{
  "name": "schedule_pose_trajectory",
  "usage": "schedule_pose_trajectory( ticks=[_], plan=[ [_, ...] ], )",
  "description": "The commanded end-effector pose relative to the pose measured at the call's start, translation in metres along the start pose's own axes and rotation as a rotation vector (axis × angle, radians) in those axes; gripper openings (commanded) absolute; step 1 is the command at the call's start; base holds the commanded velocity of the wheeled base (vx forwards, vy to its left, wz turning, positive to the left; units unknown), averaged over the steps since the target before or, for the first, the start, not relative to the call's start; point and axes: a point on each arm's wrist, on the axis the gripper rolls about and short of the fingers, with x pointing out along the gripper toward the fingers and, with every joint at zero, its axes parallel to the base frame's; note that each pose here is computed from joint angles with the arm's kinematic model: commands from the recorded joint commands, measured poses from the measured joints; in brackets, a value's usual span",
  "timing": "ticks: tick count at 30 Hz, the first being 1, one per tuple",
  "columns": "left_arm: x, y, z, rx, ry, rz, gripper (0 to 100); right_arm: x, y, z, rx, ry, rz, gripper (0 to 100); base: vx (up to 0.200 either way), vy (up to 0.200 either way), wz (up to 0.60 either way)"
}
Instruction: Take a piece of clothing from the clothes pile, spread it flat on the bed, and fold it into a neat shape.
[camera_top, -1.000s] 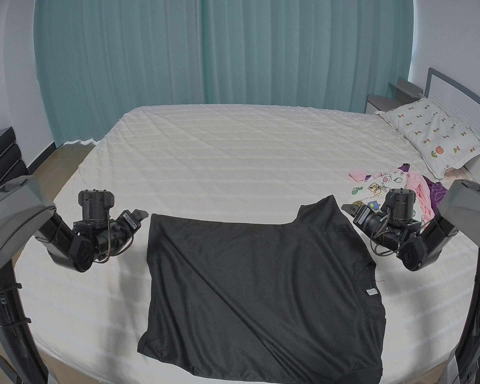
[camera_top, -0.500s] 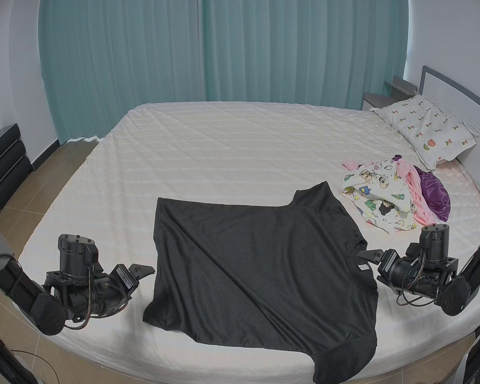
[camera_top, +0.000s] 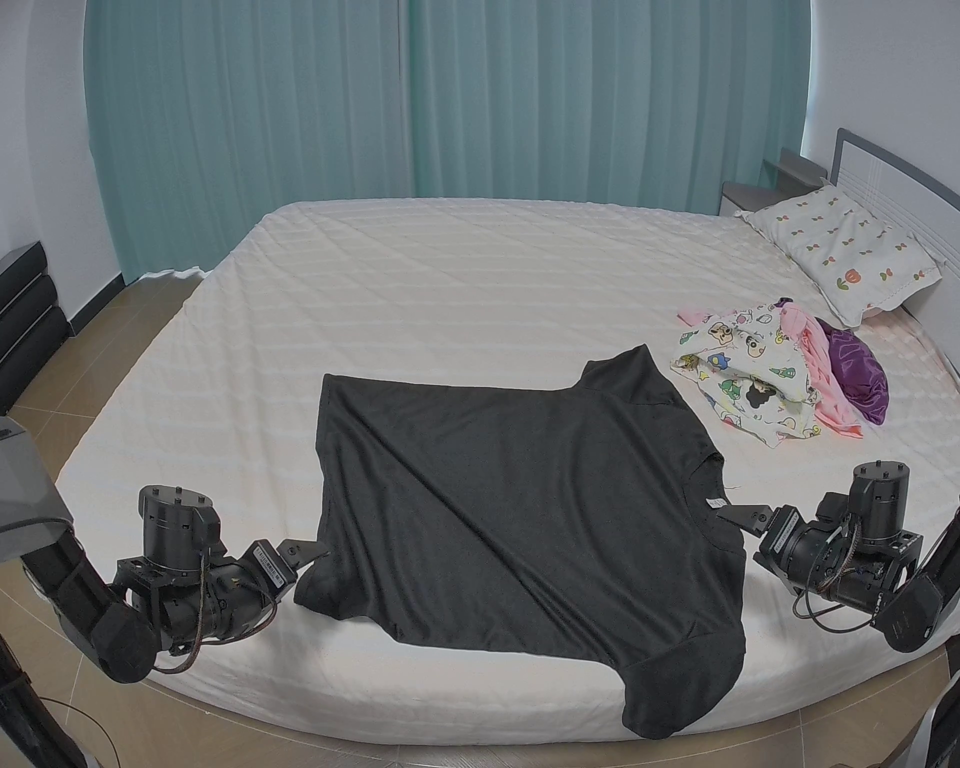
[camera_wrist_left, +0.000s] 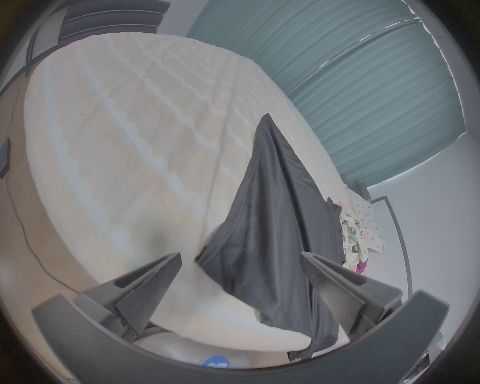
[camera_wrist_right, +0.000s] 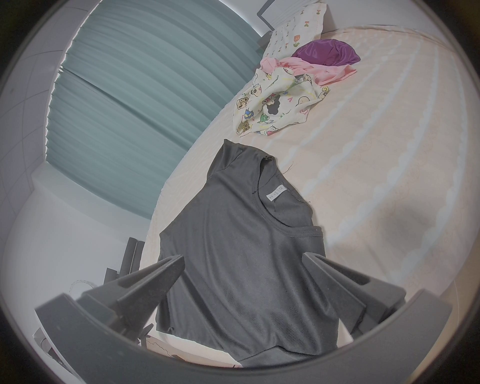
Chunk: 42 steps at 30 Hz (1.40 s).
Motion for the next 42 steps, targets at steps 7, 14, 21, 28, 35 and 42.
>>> schedule_pose_trajectory(
  ticks=[7,14,21,28,35,42],
  plan=[
    [0.027,0.0,-0.008,0.003,-0.018,-0.018,100,0.003,-0.003,-0.007,-0.007,0.016,0.003,100,0.0,0.0,0.0],
    [0.028,0.002,-0.01,0.004,-0.009,-0.009,100,0.003,-0.004,-0.007,-0.006,0.015,0.002,100,0.0,0.0,0.0],
    [0.033,0.011,-0.016,0.003,0.02,0.034,0,0.003,-0.004,-0.007,-0.006,0.015,0.002,100,0.0,0.0,0.0],
    [0.027,0.018,-0.02,0.006,0.027,0.074,0,0.003,-0.004,-0.007,-0.006,0.015,0.002,100,0.0,0.0,0.0],
    [0.013,0.027,-0.018,0.027,0.003,0.115,0,0.002,-0.007,-0.01,-0.007,0.029,-0.014,100,0.0,0.0,0.0],
    [0.002,0.033,-0.015,0.101,0.0,0.145,0,0.003,-0.01,-0.012,-0.009,0.039,-0.03,100,0.0,0.0,0.0]
  ],
)
